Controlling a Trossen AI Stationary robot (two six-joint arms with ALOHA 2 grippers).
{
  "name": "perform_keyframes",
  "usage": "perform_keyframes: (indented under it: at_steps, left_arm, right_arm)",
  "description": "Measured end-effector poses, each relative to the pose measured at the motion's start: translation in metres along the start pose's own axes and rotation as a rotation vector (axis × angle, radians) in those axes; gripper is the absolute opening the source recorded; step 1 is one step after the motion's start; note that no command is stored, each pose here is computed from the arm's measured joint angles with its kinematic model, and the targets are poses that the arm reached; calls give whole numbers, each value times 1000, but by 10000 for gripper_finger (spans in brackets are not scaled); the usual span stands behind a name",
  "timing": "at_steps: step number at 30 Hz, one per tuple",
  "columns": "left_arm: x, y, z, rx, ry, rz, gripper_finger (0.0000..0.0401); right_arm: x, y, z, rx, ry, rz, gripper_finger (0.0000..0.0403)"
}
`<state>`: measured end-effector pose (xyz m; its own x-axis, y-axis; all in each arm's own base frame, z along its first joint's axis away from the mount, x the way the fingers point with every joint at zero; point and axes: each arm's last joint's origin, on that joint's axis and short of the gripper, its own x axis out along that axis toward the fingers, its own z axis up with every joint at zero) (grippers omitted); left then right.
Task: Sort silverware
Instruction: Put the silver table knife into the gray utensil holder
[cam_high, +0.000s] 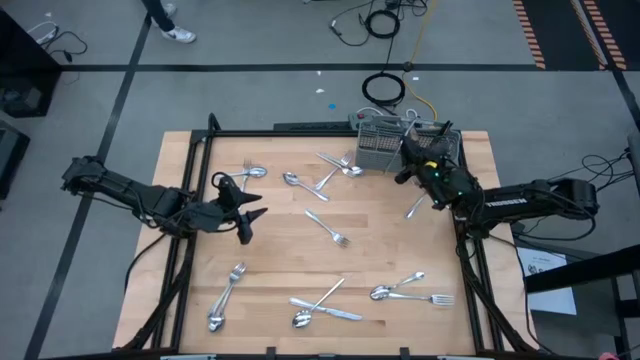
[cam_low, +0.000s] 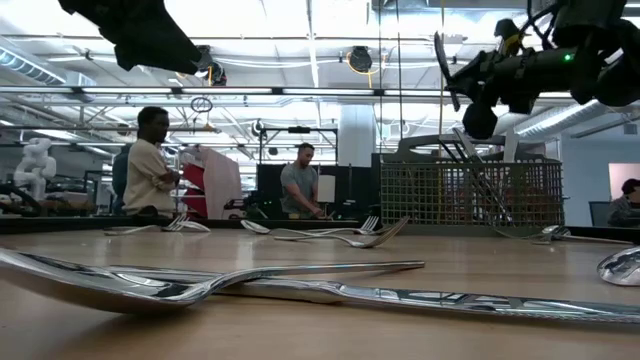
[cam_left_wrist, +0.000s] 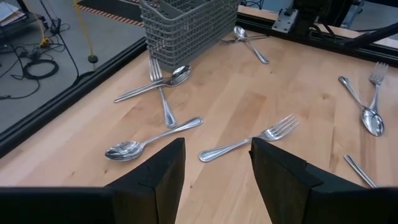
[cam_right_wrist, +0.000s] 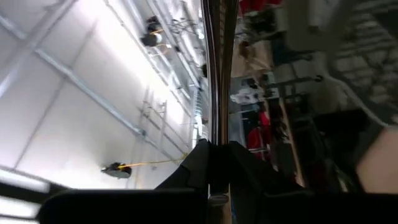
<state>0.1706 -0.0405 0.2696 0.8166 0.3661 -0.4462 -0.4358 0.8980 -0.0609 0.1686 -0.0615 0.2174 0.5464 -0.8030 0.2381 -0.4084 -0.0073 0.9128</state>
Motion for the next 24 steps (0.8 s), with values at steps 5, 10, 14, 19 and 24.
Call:
perform_keyframes:
  at_steps: [5,10,14,19,24]
  left_arm:
    - [2,3,1,-49,-3,23,192]
    - [5,7,3,-77,-6,50,192]
    - [7,11,4,-134,-5,75,192]
    - [9,16,5,-171,-5,101,192]
    - [13,23,7,-192,-11,144,192]
  right_arm:
    - [-5,-11,-6,87,75,-105,26]
    - [-9,-7,-11,133,104,-99,24]
    - [-11,-2,-10,175,86,-80,24]
    - [-16,4,-5,196,38,-61,23]
    - [-27,-4,9,247,-23,-77,23]
